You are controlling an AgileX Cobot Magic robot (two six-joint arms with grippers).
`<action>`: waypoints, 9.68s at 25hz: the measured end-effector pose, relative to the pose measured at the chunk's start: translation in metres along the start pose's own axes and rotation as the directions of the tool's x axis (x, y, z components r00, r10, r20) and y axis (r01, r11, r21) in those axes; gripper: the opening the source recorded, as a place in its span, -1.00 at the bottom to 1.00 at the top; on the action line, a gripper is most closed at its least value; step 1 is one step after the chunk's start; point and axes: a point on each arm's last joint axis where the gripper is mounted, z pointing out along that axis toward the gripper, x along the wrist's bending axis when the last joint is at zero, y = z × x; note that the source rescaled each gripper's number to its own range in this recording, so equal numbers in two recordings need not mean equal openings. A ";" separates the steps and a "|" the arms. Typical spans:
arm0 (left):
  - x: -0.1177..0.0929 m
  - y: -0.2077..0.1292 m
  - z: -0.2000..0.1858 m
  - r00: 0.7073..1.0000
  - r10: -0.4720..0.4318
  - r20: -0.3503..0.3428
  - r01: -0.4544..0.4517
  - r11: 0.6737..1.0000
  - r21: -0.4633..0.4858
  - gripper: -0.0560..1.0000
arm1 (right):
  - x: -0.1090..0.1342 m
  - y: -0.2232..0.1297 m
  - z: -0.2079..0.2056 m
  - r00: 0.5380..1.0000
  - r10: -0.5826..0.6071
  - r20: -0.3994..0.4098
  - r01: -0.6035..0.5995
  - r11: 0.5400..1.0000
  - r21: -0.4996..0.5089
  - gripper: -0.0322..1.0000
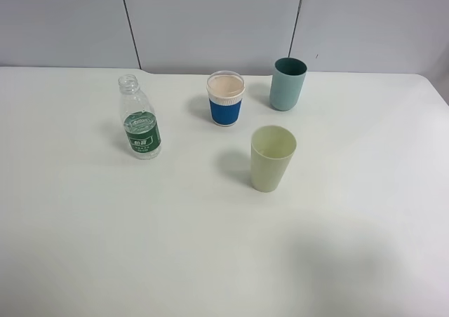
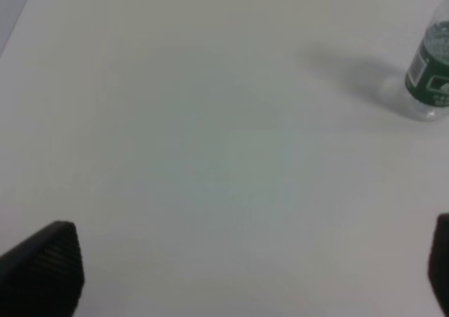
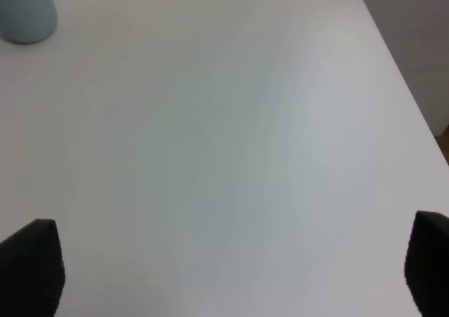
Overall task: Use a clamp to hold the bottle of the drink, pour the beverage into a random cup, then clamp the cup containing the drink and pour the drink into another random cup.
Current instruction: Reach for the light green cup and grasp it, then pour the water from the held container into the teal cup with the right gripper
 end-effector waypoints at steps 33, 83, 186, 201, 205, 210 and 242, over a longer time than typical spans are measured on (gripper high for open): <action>0.000 0.000 0.000 1.000 0.000 0.000 0.000 1.000 0.000 1.00 | 0.109 0.056 0.154 0.817 -0.216 -0.535 0.312 0.946 0.093 1.00; 0.000 0.000 0.000 1.000 0.000 0.000 0.000 1.000 0.000 1.00 | 0.166 -0.067 0.244 0.677 -0.431 -0.597 0.491 0.868 -0.071 1.00; 0.000 0.000 0.000 1.000 -0.001 0.001 0.001 1.000 0.000 1.00 | 0.175 -0.012 0.245 0.755 -0.414 -0.508 0.168 0.871 -0.461 -0.91; 0.000 0.000 0.000 1.000 -0.001 0.001 0.001 1.000 0.000 1.00 | 0.101 0.037 0.241 0.896 -0.293 -0.333 0.176 0.924 -0.339 -0.91; 0.000 0.000 0.000 1.000 -0.001 0.001 0.001 1.000 0.000 1.00 | 0.085 0.051 0.251 0.913 -0.247 -0.324 0.159 0.948 -0.275 -0.91; 0.000 0.000 0.000 1.000 -0.001 0.001 0.001 1.000 0.000 1.00 | 0.069 0.071 0.262 0.934 -0.177 -0.310 0.109 0.969 -0.223 -0.91; 0.000 0.000 0.000 1.000 -0.001 0.001 0.001 1.000 0.000 1.00 | 0.116 0.146 0.368 0.920 -0.357 -0.160 0.370 0.927 0.059 -0.91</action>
